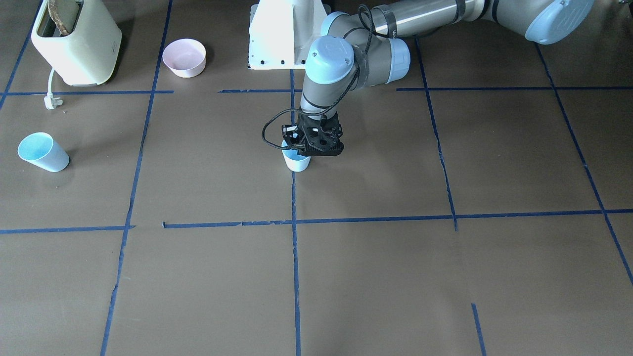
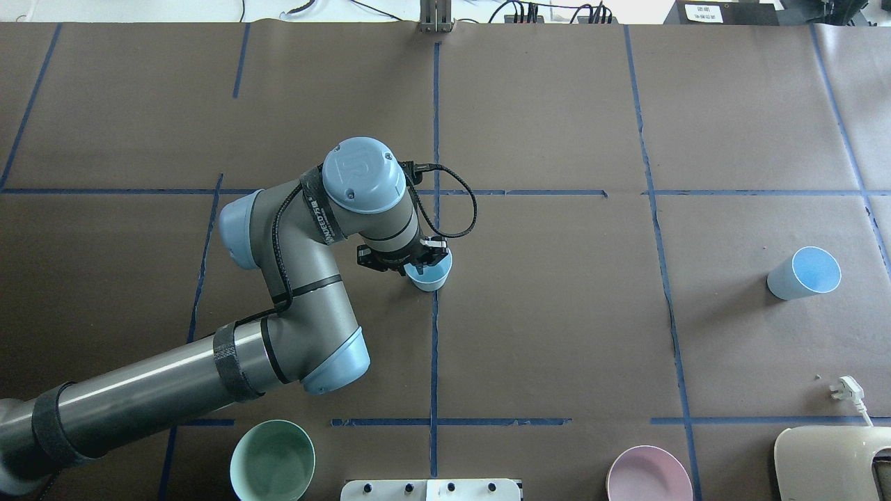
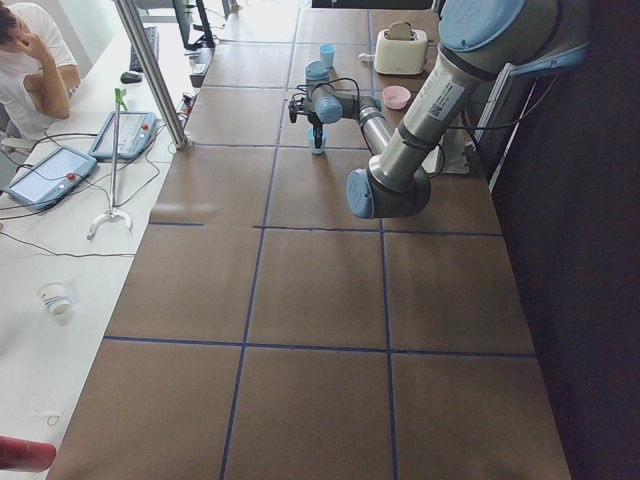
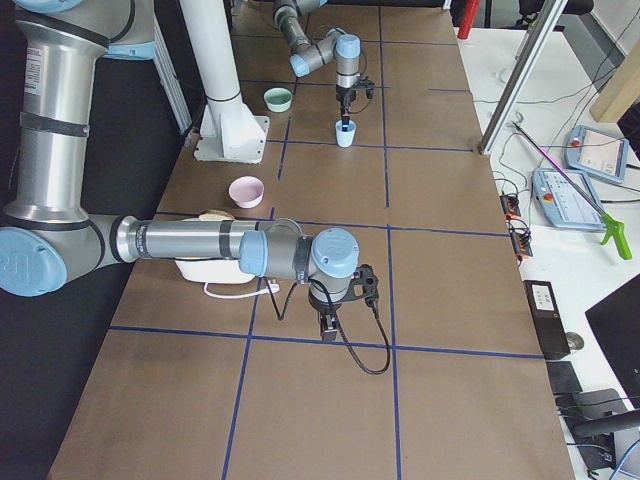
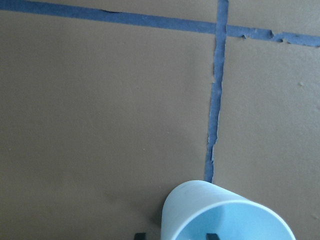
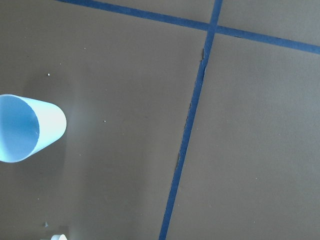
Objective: Stack blue cups with both arms
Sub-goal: 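Set the cup down, open the left gripper and withdraw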
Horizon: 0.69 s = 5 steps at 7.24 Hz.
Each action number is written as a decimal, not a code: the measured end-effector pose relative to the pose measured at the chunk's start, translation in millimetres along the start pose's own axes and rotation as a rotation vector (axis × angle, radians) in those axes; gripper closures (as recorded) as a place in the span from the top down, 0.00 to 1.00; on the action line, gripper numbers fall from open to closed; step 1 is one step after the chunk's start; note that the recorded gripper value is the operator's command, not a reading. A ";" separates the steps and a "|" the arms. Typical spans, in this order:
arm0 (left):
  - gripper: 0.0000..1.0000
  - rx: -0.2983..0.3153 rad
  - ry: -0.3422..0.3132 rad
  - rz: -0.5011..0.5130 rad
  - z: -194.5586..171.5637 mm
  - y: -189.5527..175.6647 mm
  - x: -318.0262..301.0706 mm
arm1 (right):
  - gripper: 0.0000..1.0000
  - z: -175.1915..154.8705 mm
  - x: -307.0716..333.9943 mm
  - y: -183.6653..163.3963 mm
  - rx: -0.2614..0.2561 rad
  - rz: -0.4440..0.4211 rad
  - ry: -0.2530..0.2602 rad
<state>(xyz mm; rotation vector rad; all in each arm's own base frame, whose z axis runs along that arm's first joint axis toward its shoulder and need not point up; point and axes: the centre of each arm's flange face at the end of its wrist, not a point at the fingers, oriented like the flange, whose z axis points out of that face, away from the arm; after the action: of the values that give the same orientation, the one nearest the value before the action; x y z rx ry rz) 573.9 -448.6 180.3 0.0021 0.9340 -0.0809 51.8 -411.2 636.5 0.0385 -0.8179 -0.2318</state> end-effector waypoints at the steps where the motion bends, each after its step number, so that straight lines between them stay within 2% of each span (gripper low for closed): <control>1: 1.00 -0.006 0.011 -0.005 -24.2 -7.9 -16.8 | 1.00 -1.8 -2.5 -3.9 0.016 -0.020 0.003; 2: 1.00 -0.021 0.003 0.014 -54.9 -18.6 -58.2 | 1.00 -2.6 -4.3 -6.7 0.032 -0.036 0.004; 5: 1.00 -0.002 -0.090 0.236 -127.5 -44.4 -238.2 | 1.00 -1.3 -14.0 -13.7 0.049 -0.037 -0.017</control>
<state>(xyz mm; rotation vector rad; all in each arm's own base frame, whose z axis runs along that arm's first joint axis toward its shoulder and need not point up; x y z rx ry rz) 327.4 -471.8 297.2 0.1055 0.8387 0.1375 40.8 -421.6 623.9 0.0973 -0.8402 -0.2472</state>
